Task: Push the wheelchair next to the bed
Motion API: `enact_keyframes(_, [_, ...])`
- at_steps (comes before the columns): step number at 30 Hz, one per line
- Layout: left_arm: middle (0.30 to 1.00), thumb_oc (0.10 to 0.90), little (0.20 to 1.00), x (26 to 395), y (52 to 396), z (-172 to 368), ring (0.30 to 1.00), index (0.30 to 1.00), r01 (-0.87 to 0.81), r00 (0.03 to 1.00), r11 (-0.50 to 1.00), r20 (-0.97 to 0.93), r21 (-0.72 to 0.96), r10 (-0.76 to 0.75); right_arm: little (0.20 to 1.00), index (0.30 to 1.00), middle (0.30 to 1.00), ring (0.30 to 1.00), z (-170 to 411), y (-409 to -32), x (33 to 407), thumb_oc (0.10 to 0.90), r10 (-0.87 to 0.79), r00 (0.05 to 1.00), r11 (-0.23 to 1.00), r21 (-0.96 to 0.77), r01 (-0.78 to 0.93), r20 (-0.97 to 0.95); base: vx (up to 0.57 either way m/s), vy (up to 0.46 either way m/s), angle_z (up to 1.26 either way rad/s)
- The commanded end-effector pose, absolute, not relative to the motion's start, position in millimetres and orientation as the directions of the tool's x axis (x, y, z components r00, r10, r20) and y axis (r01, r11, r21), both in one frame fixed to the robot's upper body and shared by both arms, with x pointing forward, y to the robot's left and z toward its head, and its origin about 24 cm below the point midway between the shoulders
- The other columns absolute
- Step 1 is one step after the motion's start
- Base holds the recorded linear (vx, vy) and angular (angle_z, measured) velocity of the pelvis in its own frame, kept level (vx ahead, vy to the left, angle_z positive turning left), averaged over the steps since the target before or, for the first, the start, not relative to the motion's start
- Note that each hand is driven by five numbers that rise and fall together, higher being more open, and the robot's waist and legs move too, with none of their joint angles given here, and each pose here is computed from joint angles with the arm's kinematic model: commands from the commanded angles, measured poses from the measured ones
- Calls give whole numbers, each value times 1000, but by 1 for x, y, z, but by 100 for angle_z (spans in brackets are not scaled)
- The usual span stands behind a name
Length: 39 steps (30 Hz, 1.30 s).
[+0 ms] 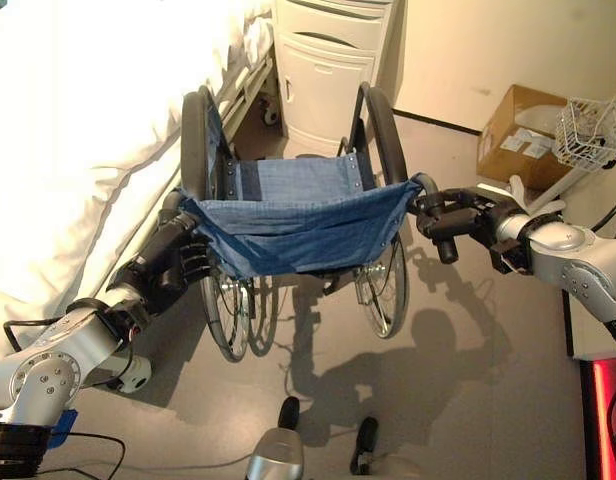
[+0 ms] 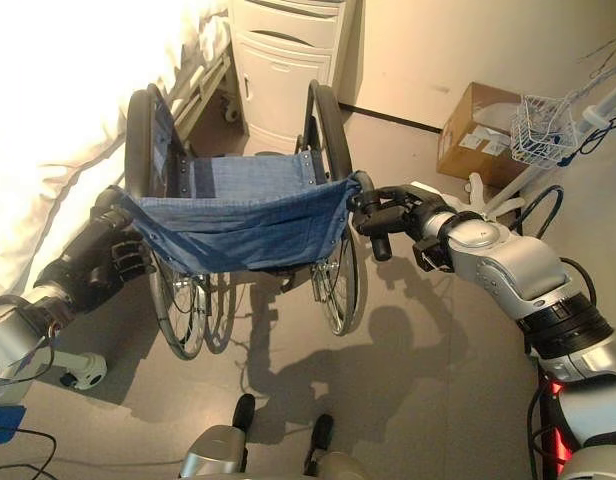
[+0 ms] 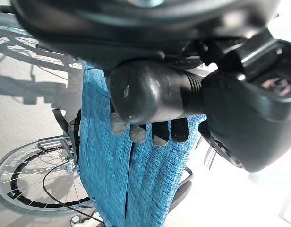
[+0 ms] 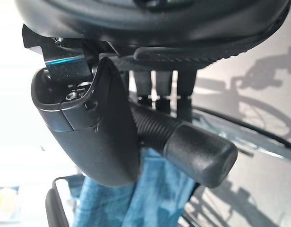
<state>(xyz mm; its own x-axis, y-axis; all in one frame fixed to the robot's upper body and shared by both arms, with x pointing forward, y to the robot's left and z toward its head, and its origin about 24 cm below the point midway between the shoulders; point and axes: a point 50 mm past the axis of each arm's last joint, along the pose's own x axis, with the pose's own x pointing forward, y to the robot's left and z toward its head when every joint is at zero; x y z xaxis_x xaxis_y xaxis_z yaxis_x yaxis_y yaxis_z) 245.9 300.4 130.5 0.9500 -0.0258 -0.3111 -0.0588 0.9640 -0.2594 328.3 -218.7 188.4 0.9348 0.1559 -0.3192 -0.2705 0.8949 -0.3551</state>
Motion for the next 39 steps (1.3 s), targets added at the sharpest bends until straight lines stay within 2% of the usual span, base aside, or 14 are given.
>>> enact_keyframes(1, [300,400,300,272,277,180,300,300,123,987,932,-55,-340,-150,300,300,300,300,226,-192,314,400,332,934,830,-430,-355,-130,0,0,0])
enact_keyframes(3, [300,400,300,272,276,182,300,300,119,988,933,-56,-339,-147,319,319,319,319,224,-191,314,413,329,935,835,-422,-353,-132,0,0,0])
enact_keyframes(4, [300,400,300,272,277,182,300,300,118,988,934,-56,-338,-145,378,378,378,378,224,-191,314,452,328,935,835,-421,-353,-133,0,0,0])
enact_keyframes(6, [300,400,300,271,279,182,300,300,97,990,940,-64,-327,-124,848,848,848,848,223,-192,314,765,316,940,841,-420,-341,-130,0,0,0])
enact_keyframes(7, [411,474,411,272,281,183,411,411,83,992,944,-68,-320,-110,900,900,900,900,223,-193,314,800,305,944,845,-421,-330,-127,0,0,0])
enact_keyframes(8, [486,524,486,272,282,183,486,486,78,992,945,-69,-317,-105,900,900,900,900,224,-194,314,800,302,945,846,-421,-326,-125,0,0,0])
enact_keyframes(9, [900,800,900,272,287,184,900,900,33,996,959,-76,-281,-57,900,900,900,900,225,-196,315,800,284,952,855,-418,-307,-117,0,0,0])
enact_keyframes(12, [900,800,900,272,302,187,900,900,-39,997,976,-76,-216,23,900,900,900,900,228,-200,317,800,257,960,865,-418,-278,-107,11,-6,-4])
enact_keyframes(19, [900,800,900,267,322,198,900,900,-95,995,968,-54,-233,85,900,900,900,900,233,-210,316,800,222,972,884,-404,-236,-81,-3,-6,-2])
enact_keyframes(24, [900,800,900,260,338,198,900,900,-191,981,969,-45,-155,186,900,900,900,900,236,-220,313,800,175,983,902,-391,-183,-57,-1,-11,-7])
enact_keyframes(28, [900,800,900,250,360,201,900,900,-295,955,954,-27,-50,294,900,900,900,900,237,-232,310,800,120,992,919,-375,-125,-35,0,0,0])
enact_keyframes(32, [900,800,900,229,395,215,900,900,-409,910,898,-2,165,415,900,900,900,900,245,-256,303,800,35,999,933,-359,-31,4,2,-2,-2])
enact_keyframes(39, [900,800,900,194,427,237,900,900,-452,866,775,7,443,500,900,900,900,900,253,-284,289,800,-43,998,947,-316,54,43,-3,2,-1])
